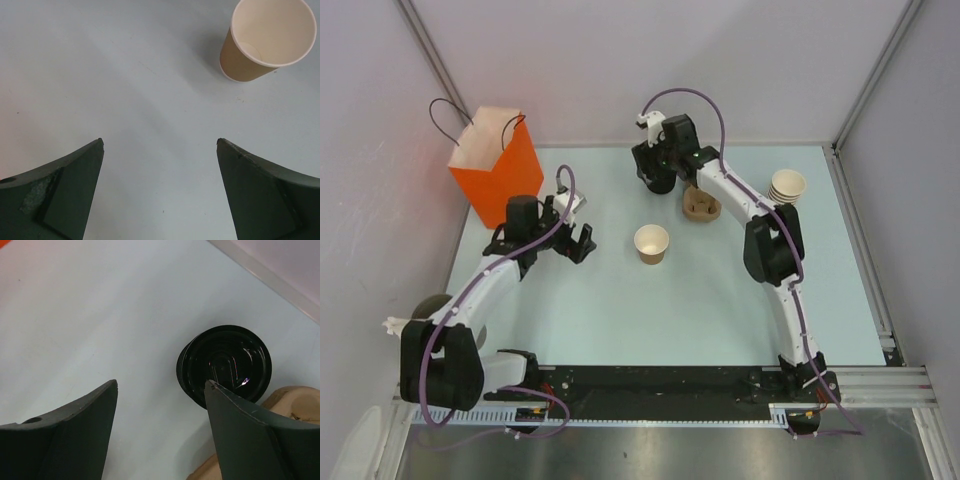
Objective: Pack the takeout coffee
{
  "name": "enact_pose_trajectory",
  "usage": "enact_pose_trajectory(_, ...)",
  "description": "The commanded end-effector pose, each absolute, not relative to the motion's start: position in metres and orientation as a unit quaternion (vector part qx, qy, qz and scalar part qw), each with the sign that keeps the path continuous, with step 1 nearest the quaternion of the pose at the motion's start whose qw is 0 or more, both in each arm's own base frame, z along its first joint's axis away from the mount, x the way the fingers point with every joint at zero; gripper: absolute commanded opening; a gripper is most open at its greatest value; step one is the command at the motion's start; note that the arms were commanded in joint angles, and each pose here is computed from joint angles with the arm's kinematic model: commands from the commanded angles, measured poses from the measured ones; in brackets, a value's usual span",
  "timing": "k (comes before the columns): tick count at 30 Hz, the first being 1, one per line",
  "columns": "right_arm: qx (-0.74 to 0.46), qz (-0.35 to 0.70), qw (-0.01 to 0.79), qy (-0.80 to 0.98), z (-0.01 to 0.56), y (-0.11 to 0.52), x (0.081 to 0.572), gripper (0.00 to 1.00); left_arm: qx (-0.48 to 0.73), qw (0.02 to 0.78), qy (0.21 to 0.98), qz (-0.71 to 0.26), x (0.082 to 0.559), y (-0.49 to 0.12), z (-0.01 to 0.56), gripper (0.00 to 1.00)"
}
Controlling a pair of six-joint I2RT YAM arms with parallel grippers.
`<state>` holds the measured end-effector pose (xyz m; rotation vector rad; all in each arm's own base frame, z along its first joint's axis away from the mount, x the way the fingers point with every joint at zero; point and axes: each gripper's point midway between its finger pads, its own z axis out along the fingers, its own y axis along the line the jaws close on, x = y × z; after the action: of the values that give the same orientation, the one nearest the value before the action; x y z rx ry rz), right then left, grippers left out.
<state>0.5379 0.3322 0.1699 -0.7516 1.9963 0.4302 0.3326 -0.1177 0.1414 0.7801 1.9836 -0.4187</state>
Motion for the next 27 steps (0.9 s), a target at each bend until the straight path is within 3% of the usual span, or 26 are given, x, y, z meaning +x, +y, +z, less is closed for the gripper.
enact_pose_trajectory(1, -0.282, 0.188, 0.474, 0.813, 0.183, 0.328, 0.558, 0.71, 0.332, 0.482, 0.795, -0.159, 0.343, -0.117, 0.153, 0.99)
enact_pose_trajectory(7, -0.283, 0.185, 0.466, 0.818, 0.168, 0.327, 0.570, 0.63, 0.333, 0.478, 0.797, -0.159, 0.343, -0.117, 0.150, 0.99)
enact_pose_trajectory(19, -0.285, 0.176, 0.460, 0.822, 0.149, 0.330, 0.582, 0.58, 0.333, 0.475, 0.799, -0.158, 0.344, -0.116, 0.147, 1.00)
enact_pose_trajectory(27, -0.286, 0.165, 0.449, 0.830, 0.129, 0.328, 0.586, 0.50, 0.333, 0.470, 0.802, -0.159, 0.344, -0.116, 0.145, 1.00)
